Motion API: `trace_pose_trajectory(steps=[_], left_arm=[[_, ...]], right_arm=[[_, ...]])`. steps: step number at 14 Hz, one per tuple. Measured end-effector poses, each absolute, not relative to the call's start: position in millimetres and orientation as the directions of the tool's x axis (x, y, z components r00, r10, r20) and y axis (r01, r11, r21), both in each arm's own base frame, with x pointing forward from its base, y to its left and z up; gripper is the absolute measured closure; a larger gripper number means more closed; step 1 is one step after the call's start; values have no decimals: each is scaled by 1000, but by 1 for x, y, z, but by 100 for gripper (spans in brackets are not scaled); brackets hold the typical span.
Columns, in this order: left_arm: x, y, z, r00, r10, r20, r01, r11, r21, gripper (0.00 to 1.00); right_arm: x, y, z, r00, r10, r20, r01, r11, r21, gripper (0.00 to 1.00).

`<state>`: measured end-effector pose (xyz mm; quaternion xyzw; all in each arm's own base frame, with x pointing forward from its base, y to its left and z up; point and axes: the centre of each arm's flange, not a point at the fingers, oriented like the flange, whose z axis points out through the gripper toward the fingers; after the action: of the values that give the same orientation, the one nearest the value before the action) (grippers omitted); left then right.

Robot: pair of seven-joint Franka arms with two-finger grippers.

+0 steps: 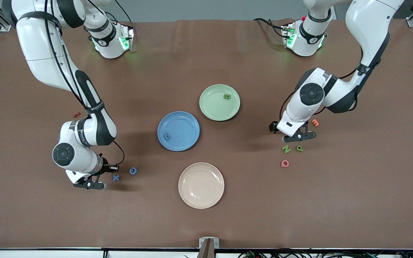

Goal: Sort letters by color into matching plates
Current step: 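Grasp blue x with the right gripper while the left gripper grasps U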

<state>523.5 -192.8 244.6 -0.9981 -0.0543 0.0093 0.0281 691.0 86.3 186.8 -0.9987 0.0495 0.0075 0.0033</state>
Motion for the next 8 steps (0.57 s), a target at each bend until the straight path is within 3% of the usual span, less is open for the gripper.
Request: trace_pose_trajectory(steps=[5, 6, 8], left_arm=[[533, -161, 224, 994, 105, -10, 105, -994, -40, 4], [533, -158, 219, 994, 111, -13, 111, -993, -29, 4], [531, -156, 210, 994, 112, -17, 112, -994, -12, 15]], right_arm=[[702, 100, 204, 994, -111, 23, -111, -994, -24, 33], [703, 107, 206, 993, -113, 26, -112, -993, -26, 26], [701, 117, 203, 994, -112, 22, -111, -993, -26, 26]])
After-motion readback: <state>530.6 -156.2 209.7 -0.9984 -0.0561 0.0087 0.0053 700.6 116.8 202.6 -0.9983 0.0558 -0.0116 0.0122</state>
